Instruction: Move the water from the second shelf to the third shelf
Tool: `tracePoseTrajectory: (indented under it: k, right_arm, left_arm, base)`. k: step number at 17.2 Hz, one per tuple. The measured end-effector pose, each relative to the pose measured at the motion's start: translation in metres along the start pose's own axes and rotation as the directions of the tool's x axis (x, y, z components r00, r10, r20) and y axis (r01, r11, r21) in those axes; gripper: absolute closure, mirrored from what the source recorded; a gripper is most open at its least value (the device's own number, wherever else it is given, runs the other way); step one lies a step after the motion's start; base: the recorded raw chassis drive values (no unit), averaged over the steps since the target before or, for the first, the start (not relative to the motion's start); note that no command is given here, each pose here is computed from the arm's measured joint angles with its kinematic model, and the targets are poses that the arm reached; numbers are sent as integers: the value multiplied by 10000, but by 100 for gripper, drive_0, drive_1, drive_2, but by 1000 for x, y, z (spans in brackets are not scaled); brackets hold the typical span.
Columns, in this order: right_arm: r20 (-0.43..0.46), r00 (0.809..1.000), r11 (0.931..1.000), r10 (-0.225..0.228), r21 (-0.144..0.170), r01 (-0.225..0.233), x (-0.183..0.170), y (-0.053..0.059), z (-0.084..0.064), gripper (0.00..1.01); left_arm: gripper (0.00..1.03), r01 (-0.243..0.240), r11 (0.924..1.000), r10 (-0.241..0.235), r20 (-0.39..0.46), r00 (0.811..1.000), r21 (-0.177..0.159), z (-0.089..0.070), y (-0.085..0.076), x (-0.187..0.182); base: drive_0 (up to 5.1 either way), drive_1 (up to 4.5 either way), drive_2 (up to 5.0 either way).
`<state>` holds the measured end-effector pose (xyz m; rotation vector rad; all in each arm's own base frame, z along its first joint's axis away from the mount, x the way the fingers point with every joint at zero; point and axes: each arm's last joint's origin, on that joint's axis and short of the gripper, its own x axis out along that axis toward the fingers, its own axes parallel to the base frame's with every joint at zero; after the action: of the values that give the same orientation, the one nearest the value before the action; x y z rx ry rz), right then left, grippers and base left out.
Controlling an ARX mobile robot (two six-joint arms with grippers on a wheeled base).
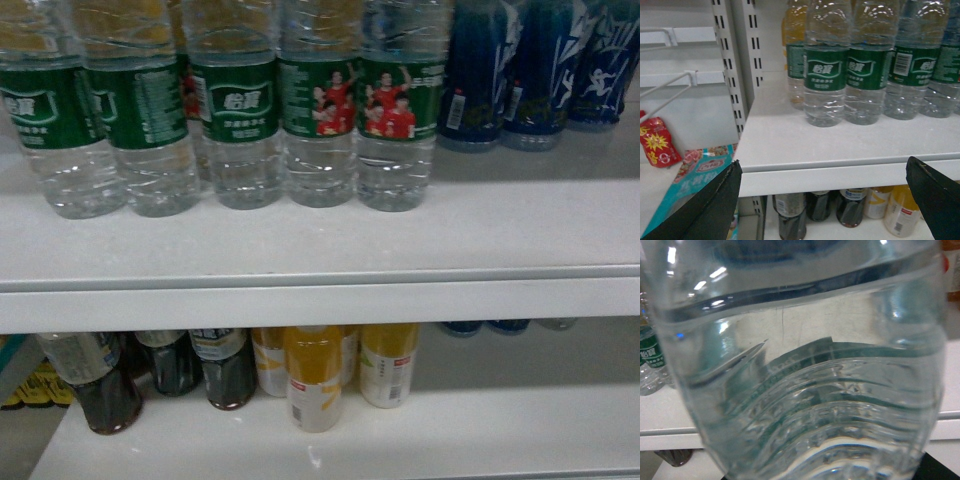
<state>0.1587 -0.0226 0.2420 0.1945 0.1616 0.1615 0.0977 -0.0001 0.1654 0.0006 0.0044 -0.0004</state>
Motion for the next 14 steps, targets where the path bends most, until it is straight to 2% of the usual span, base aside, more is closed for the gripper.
tracePoseTrajectory:
  k: [12,14]
  right_arm:
    - [-35,10000,10000,-5,14,5,0,0,0,61]
    - [-5,10000,10000,57,-5,-57,0,0,0,61]
  left_arm:
    - [5,4,10000,-4,15,10000,0,0,0,0]
    - [5,-65,10000,65,0,10000,0,0,0,0]
  base:
    - [-497,248,248]
    - [0,0,0]
